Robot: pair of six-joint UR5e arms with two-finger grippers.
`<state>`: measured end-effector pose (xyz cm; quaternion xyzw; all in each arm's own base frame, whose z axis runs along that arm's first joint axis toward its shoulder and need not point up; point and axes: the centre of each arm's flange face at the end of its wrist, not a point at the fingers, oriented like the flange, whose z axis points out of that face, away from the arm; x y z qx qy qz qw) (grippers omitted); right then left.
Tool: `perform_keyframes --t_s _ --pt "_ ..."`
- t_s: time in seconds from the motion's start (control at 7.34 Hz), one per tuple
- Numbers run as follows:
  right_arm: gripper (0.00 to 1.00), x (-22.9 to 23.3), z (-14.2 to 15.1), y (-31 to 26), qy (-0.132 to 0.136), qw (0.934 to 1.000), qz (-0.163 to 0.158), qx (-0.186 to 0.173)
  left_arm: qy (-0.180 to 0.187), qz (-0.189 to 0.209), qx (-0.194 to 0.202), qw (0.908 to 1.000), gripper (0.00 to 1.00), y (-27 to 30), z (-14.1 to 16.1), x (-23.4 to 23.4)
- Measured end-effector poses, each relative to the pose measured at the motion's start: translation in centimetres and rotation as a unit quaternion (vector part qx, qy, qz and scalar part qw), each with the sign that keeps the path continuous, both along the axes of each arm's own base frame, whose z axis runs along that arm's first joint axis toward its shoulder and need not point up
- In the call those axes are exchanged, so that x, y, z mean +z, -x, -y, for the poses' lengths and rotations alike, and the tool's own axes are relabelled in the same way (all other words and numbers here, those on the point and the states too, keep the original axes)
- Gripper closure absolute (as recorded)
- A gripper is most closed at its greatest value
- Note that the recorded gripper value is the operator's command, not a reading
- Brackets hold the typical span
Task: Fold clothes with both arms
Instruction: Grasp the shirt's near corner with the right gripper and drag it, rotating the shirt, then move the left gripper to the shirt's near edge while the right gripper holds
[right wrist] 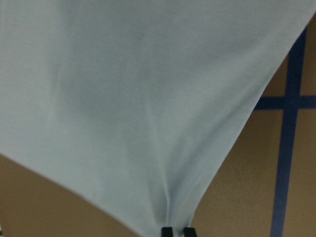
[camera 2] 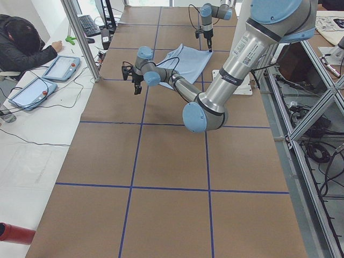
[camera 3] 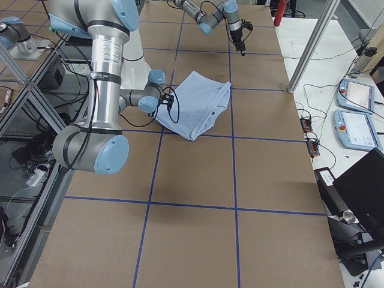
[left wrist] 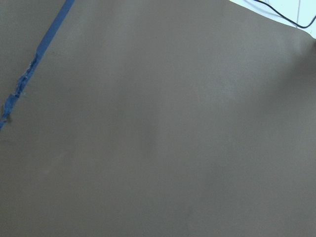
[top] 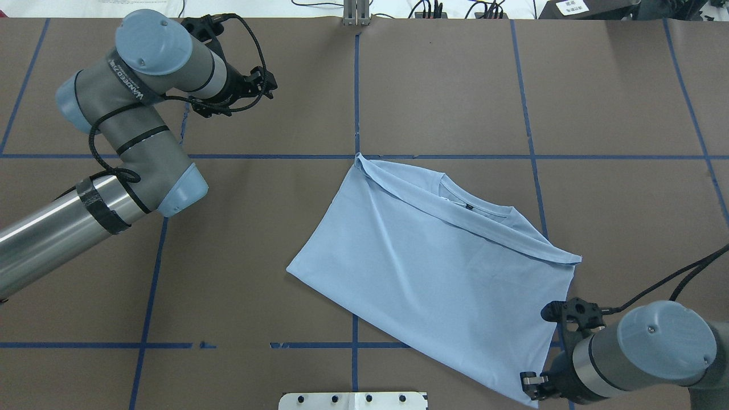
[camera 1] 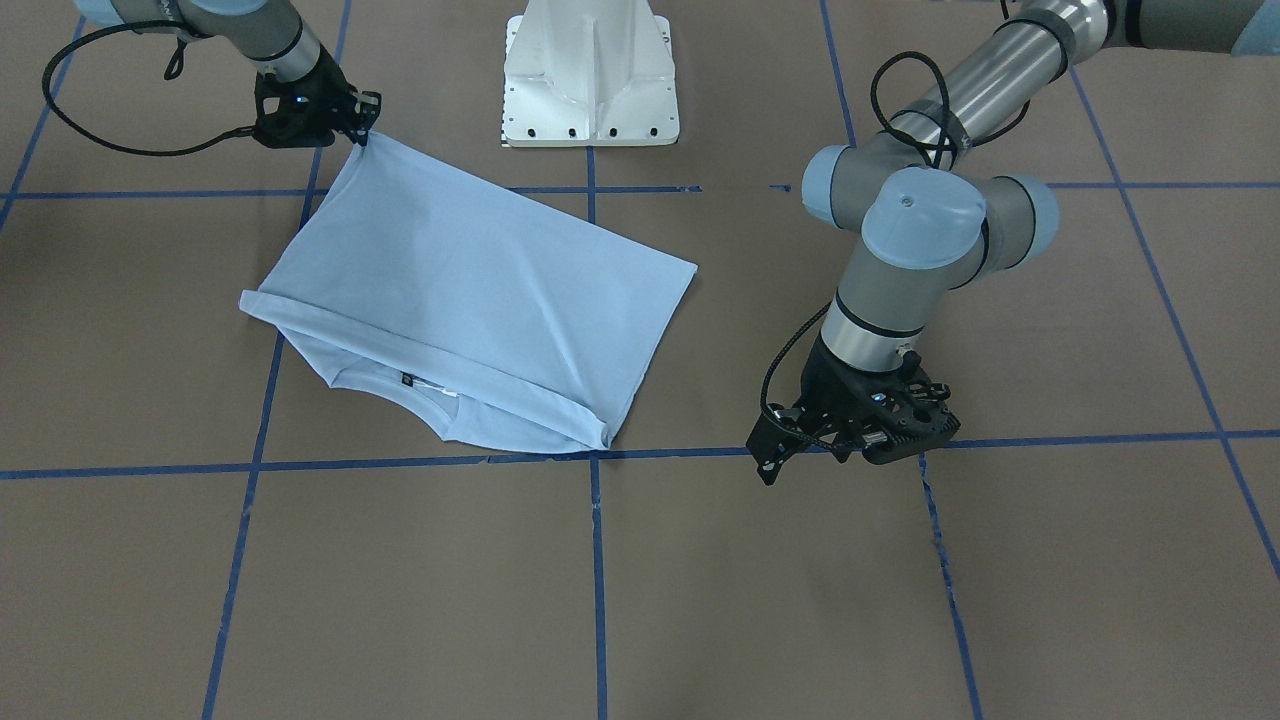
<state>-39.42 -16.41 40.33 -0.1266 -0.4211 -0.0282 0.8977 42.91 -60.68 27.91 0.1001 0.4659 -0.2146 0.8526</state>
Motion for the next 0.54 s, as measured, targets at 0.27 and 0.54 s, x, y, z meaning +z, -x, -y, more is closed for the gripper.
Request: perform_keyframes --t_s 0.27,0.54 --pt "0.0 -1.6 0.7 -0.3 0.0 0.9998 0.016 0.015 0.002 -0.018 0.019 0.9997 0.0 0.2 -1.8 -1.1" --pt "0.0 -4.9 7.3 -2.2 -0.014 0.9938 0.055 0.096 0.077 -0.066 0.046 0.9938 0.01 -1.9 -8.6 -1.5"
